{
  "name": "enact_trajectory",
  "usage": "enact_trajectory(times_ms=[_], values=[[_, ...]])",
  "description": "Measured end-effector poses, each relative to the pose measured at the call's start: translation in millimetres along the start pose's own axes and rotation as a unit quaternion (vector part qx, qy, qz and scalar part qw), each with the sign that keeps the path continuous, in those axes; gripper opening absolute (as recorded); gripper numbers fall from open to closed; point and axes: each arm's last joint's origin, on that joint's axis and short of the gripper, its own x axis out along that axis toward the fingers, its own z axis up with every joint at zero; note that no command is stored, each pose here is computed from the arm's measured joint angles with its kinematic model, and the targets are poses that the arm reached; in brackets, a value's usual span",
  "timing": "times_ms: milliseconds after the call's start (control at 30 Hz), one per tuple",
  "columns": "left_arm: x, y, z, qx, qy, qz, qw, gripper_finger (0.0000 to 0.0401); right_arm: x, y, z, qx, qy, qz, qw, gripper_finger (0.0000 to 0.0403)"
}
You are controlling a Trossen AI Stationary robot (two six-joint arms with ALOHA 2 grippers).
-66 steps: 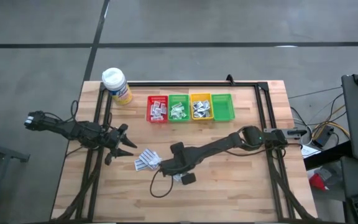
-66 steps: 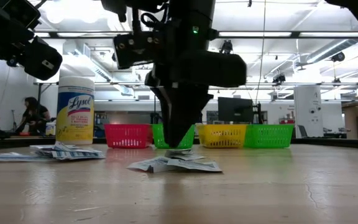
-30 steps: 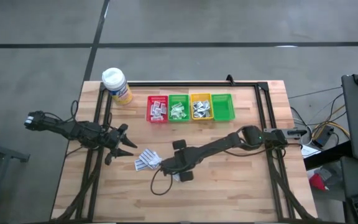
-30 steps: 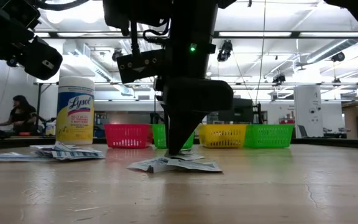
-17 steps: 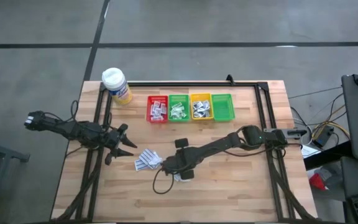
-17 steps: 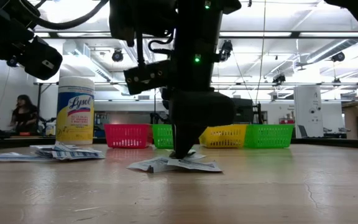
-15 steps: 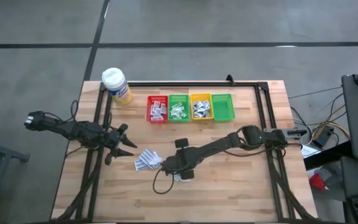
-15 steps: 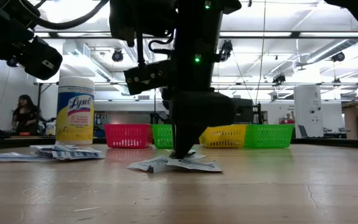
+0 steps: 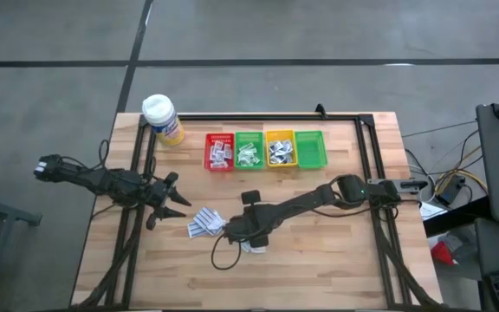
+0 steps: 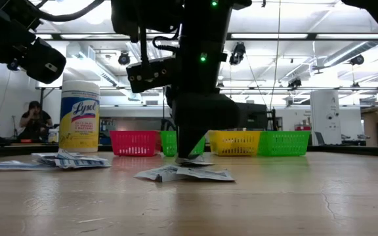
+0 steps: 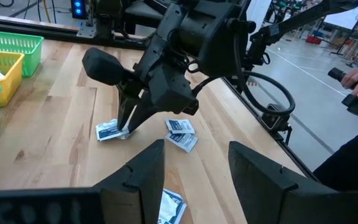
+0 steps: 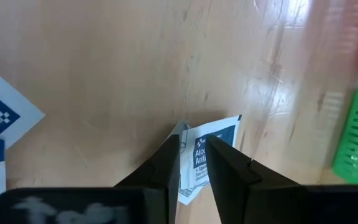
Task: Pick & Place First Aid Supplies
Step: Put the alcohol pad into the yellow bin
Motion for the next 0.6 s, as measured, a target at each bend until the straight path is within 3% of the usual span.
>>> enact_trajectory(times_ms=[367, 600], values=[[0.0, 0.0, 0.0, 0.000, 0.000, 0.000, 1.000, 0.0172, 0.5, -1.1, 0.1, 0.001, 0.000, -0.001, 1.000, 0.0081], [0.0, 0.0, 0.0, 0.000, 0.000, 0.000, 1.000, 0.0172, 0.9, -1.8, 0.1, 0.008, 0.000, -0.001, 1.000, 0.0053]])
